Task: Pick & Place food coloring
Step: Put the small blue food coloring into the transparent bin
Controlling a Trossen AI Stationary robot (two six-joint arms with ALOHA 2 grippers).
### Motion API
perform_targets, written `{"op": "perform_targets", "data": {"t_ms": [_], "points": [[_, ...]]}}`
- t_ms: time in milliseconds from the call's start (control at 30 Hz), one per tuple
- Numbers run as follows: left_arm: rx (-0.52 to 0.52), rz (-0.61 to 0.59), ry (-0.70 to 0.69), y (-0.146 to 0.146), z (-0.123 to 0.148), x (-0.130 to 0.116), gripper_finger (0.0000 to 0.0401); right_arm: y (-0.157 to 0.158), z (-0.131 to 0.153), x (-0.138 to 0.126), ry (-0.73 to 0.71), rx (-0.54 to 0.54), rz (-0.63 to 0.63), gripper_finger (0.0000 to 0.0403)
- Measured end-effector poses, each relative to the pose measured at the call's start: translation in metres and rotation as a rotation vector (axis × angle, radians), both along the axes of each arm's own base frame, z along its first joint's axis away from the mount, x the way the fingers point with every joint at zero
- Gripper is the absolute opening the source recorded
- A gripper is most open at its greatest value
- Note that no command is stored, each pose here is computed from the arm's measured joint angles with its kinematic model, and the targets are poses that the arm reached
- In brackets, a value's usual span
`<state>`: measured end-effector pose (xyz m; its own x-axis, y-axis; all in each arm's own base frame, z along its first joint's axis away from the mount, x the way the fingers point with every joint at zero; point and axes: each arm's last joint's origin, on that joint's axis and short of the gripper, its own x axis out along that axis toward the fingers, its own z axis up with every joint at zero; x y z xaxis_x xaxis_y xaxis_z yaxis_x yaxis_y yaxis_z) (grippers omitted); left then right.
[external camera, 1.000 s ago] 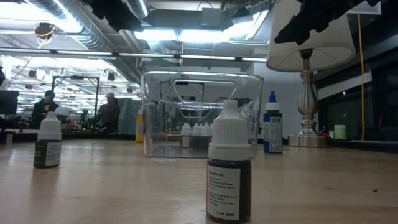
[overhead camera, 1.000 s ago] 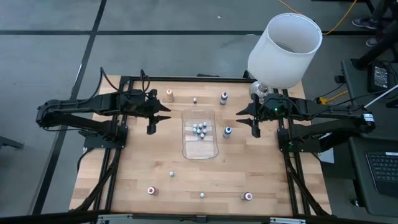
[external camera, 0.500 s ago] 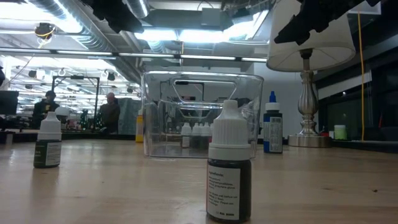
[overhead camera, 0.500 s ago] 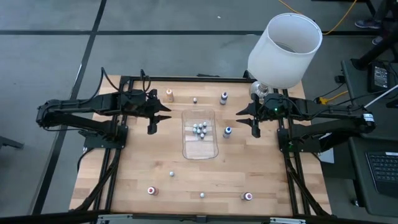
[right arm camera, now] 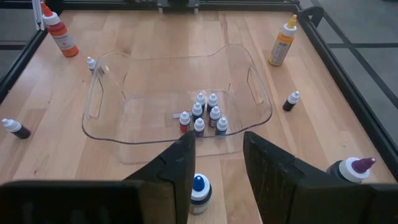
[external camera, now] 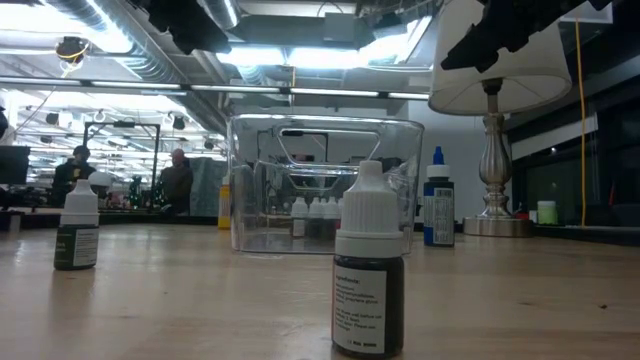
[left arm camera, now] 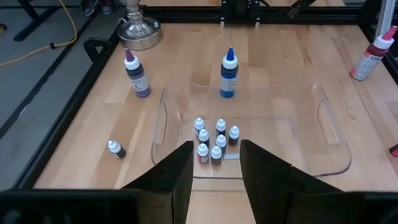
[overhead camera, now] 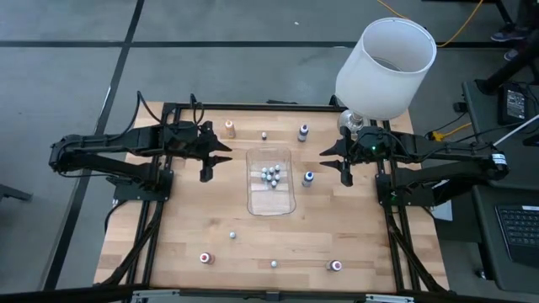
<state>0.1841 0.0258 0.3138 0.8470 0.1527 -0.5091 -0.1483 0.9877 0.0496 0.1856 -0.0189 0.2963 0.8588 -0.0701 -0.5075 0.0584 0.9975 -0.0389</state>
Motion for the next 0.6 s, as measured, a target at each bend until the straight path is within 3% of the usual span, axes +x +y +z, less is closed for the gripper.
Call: {"op": "perform_targets", "data": {"t_ms": [600], "points": [[0.039, -0.010, 0.000, 0.0004, 0.0004, 0.0010, 0.0125, 0.0000, 0.0000, 0.0001, 0.000, 0.000, 0.000, 0.0138]]}}
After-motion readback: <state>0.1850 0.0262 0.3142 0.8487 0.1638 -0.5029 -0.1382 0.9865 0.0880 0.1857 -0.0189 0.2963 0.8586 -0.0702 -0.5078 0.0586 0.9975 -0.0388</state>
